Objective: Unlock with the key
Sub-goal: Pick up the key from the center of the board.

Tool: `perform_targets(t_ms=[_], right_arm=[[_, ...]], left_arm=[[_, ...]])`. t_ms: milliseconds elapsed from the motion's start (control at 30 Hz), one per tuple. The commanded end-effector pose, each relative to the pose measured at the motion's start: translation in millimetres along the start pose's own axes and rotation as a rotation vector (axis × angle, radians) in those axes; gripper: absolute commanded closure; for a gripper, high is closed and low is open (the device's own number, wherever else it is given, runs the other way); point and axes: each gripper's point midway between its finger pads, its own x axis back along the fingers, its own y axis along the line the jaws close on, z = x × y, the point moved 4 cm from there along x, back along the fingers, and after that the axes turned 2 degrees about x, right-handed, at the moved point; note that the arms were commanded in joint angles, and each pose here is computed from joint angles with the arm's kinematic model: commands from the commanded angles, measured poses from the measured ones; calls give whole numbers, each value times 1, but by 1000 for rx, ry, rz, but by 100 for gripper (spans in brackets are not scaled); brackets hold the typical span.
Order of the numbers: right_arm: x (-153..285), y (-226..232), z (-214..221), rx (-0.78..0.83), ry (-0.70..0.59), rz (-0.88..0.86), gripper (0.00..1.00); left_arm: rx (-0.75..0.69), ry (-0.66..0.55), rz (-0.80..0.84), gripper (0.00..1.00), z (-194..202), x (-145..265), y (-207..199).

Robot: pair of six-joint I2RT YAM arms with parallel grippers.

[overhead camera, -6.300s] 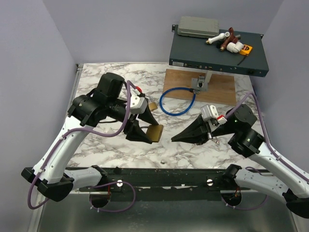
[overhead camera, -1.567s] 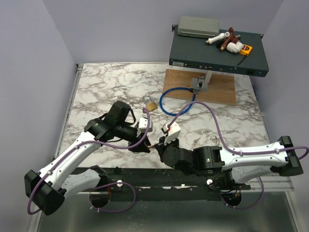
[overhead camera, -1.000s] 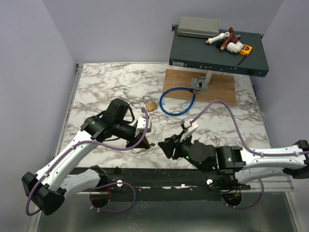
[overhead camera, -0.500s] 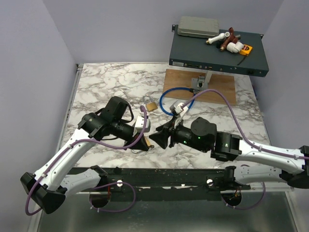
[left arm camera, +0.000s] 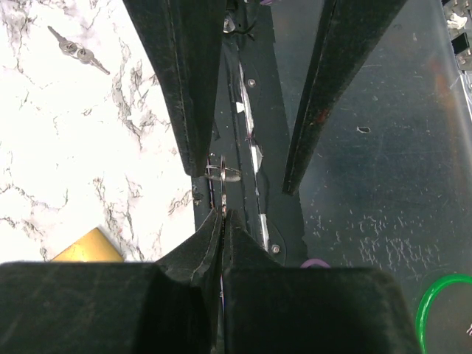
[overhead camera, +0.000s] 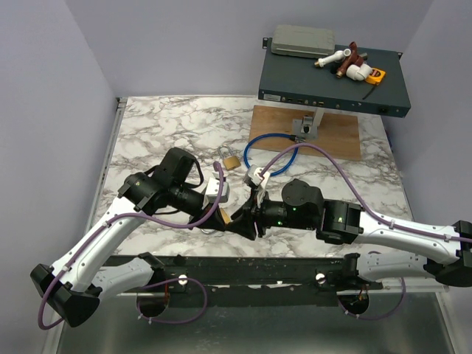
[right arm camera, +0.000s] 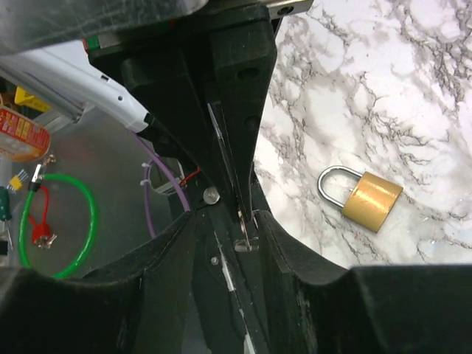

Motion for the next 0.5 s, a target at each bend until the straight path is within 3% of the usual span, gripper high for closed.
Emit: perform_targets(t_ms=[0,267,467], right_arm=[[3,1,4,5,45,-25,58],[1,-2,3,9,46,-18,74],[-4,-5,10,11,82,-12,73]], left_arm=[[-23,-28,36,100,-6,2,-9],[-18,-37,45,100,-9,2,-11],[-20,-39,44,100,-9,2,-11]])
